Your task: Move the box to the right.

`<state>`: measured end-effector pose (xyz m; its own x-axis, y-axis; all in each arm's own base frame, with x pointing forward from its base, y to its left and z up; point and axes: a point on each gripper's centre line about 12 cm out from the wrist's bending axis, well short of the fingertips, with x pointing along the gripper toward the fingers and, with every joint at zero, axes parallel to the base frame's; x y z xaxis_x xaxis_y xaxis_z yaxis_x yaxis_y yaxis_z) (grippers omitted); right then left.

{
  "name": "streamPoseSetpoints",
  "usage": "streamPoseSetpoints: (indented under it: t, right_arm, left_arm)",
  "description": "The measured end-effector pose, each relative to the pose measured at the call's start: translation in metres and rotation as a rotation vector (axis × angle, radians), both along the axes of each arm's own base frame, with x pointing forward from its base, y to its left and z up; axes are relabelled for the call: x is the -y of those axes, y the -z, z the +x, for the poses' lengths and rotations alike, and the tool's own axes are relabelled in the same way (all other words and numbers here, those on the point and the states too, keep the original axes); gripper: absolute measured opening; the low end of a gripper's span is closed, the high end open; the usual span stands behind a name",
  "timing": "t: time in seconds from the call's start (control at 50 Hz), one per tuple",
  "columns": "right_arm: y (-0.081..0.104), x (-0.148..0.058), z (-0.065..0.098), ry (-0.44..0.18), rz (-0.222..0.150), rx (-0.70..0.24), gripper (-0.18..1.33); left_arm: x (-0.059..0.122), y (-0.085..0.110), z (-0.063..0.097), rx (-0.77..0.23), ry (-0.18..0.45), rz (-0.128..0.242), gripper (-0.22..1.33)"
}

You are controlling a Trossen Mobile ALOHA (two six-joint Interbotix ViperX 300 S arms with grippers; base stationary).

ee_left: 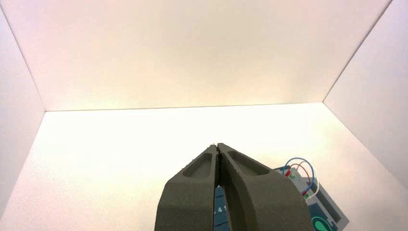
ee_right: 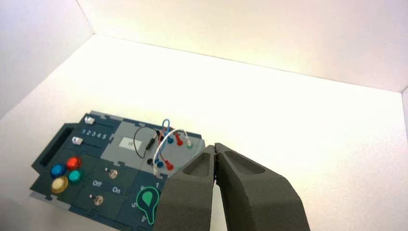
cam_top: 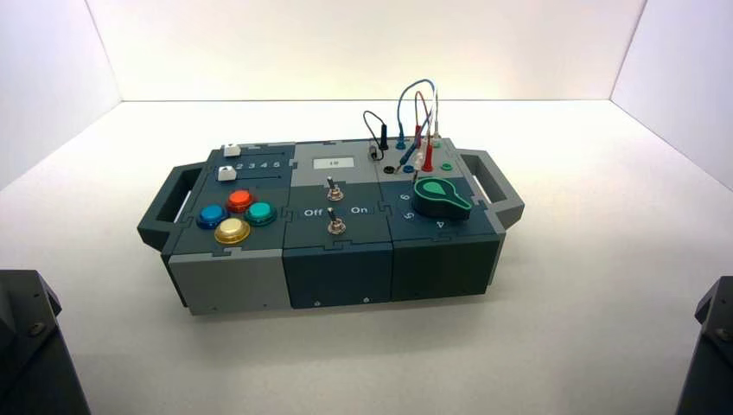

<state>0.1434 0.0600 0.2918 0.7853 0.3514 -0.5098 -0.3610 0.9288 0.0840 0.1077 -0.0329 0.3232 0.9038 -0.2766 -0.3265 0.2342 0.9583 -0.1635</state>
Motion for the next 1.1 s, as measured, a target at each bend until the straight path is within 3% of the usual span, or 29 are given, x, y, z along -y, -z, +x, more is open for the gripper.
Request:
streamPoseSetpoints:
  t: [0.42, 0.58, 0.82, 0.9, 1.1]
  right_arm:
    - [0.014, 0.001, -0.002, -0.001, -0.016, -0.033, -0.14]
    - [0.013, 0.001, -0.002, -0.003, -0.016, -0.031, -0.14]
    - [0.015, -0.001, -0.003, -0.007, 0.0, -0.055, -0.14]
    - [0.016, -0.001, -0.004, -0.009, 0.001, -0.065, -0.14]
    - [0.017, -0.001, -0.004, -0.012, -0.008, -0.076, -0.14]
  left_arm:
    - [0.0, 0.004, 0.001, -0.016, -0.001, 0.0, -0.16]
    - [0.002, 0.015, 0.007, -0.095, 0.004, 0.019, -0.16]
    - [0.011, 0.069, 0.045, -0.406, 0.007, 0.112, -0.16]
    - [0.015, 0.094, 0.06, -0.562, 0.01, 0.153, -0.16]
    - [0.02, 0.136, 0.086, -0.849, 0.021, 0.243, -0.16]
